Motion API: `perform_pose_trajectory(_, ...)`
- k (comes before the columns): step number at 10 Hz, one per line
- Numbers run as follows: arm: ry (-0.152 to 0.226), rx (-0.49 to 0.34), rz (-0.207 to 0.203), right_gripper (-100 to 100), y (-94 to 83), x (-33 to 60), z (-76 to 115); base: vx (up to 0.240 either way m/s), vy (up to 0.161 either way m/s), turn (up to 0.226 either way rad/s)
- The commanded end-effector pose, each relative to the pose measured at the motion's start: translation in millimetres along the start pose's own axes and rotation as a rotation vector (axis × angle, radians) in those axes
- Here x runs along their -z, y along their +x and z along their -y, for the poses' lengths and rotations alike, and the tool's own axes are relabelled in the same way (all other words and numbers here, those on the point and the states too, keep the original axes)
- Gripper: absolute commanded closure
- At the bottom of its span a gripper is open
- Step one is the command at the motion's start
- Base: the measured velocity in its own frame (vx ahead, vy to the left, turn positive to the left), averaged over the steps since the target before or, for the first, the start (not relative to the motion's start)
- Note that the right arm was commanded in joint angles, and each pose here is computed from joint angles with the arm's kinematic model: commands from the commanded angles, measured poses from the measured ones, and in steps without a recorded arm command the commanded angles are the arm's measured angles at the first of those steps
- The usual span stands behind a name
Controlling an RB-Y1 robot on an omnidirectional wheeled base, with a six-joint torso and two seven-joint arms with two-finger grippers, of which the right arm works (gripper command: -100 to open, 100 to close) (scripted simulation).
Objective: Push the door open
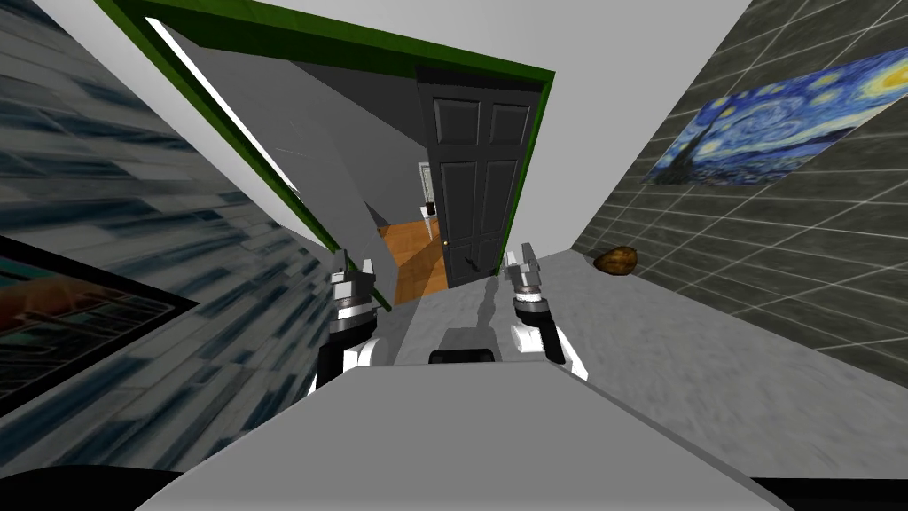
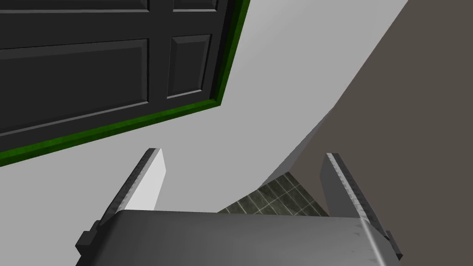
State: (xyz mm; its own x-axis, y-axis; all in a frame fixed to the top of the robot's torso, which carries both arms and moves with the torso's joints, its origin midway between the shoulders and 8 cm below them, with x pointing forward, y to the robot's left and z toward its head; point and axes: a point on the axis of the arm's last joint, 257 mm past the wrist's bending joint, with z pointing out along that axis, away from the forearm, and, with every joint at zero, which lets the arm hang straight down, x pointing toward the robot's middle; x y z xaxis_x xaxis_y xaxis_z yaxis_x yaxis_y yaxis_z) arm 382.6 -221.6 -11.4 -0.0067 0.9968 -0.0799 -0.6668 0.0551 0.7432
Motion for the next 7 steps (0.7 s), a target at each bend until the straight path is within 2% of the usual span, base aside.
perform_pose_trajectory(1, 0.017, -0.016, -0.011, -100, 6.9, 3.1, 10.9, 0.087, 0.018, -0.042)
perform_pose_trajectory(7, 0.084, -0.076, -0.056, -100, 33.7, 13.9, 51.4, 0.098, 0.032, -0.05)
